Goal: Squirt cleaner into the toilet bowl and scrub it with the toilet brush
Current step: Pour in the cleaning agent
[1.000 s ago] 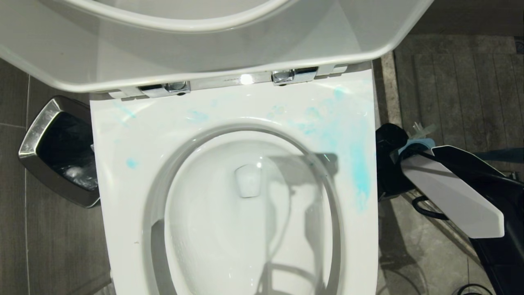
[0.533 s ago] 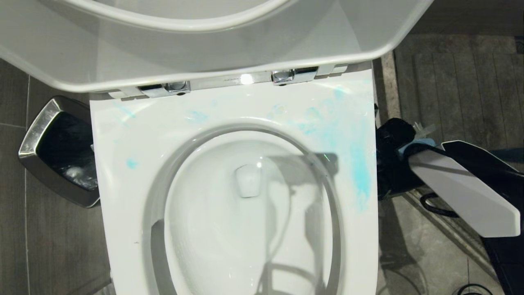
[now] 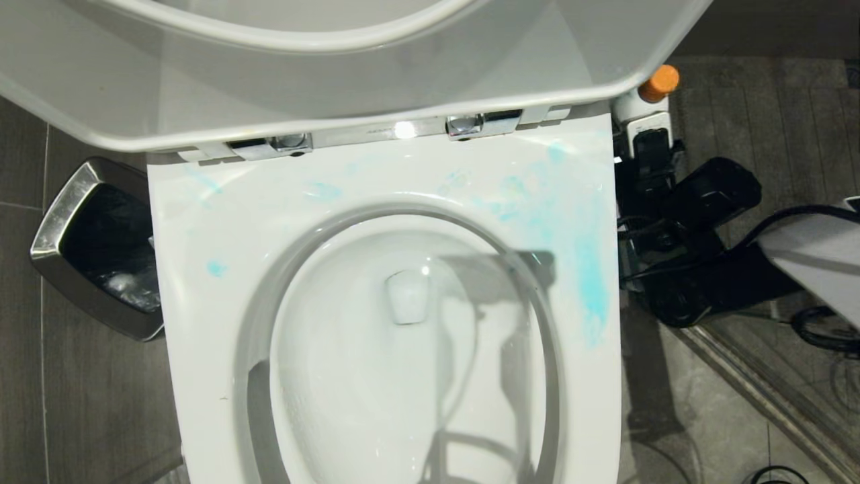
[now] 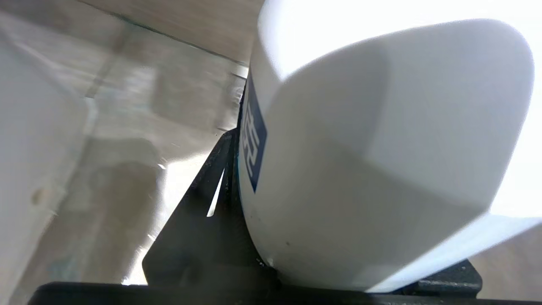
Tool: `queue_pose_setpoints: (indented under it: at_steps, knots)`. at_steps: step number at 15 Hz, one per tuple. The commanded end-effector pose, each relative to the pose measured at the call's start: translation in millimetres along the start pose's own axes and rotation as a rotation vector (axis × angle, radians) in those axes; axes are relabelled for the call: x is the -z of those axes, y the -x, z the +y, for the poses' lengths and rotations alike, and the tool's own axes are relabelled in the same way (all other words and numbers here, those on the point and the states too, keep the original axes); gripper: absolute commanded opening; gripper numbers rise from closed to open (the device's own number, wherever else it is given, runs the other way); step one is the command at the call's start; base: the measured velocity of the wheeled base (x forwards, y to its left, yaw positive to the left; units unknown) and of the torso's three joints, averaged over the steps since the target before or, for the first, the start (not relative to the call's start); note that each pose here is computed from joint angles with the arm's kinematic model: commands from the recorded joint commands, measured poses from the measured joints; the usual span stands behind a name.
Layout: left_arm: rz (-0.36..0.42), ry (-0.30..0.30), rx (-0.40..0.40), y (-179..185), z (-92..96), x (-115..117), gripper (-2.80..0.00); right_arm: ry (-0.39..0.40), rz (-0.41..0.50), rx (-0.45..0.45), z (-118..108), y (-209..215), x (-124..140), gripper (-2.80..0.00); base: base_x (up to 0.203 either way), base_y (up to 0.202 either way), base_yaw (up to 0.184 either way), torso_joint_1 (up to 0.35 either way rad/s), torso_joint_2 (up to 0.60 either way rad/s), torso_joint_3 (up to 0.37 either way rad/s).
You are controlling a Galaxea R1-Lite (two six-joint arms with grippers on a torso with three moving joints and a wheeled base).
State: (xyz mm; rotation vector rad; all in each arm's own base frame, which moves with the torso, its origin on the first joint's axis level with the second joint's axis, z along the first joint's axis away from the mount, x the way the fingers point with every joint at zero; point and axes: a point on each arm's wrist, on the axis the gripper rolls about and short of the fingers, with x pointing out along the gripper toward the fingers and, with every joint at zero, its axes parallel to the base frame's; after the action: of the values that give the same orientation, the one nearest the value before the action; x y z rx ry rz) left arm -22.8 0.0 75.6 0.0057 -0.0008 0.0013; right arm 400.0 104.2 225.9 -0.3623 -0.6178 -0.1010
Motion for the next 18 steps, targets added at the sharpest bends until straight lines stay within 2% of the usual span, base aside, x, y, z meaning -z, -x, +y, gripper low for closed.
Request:
queue_pose_setpoints:
  at_steps: [1,6,8,12,13,16,17,18]
  knots:
    - [-0.001,0.0,-0.002,0,0.0,0,-2.8,-0.019,-0.03,0.077,-33,17,-56,-2.8,0.0,0.0,0.0,0.0,0.0,0.0]
    - [-0.001,0.0,-0.002,0,0.0,0,-2.8,-0.071,-0.024,0.219,-73,54,-122,-2.8,0.0,0.0,0.0,0.0,0.0,0.0]
    - [0.0,0.0,0.0,0,0.0,0,-2.8,-0.075,-0.002,0.212,-89,67,-146,-2.8,0.0,0.0,0.0,0.0,0.0,0.0]
    - [-0.001,0.0,-0.002,0,0.0,0,-2.8,-0.096,0.126,0.094,-108,102,-177,-2.8,0.0,0.0,0.0,0.0,0.0,0.0]
    - [-0.001,0.0,0.0,0,0.0,0,-2.8,-0.121,0.135,0.046,-112,110,-183,-2.8,0.0,0.0,0.0,0.0,0.0,0.0]
    - [-0.001,0.0,-0.001,0,0.0,0,-2.8,-0.145,0.118,-0.203,-121,134,-196,-2.8,0.0,0.0,0.0,0.0,0.0,0.0]
    - [-0.001,0.0,-0.002,0,0.0,0,-2.8,-0.143,0.125,-0.263,-122,140,-197,-2.8,0.0,0.0,0.0,0.0,0.0,0.0]
    - [-0.001,0.0,0.0,0,0.0,0,-2.8,-0.138,0.126,-0.269,-123,141,-197,-2.8,0.0,0.0,0.0,0.0,0.0,0.0]
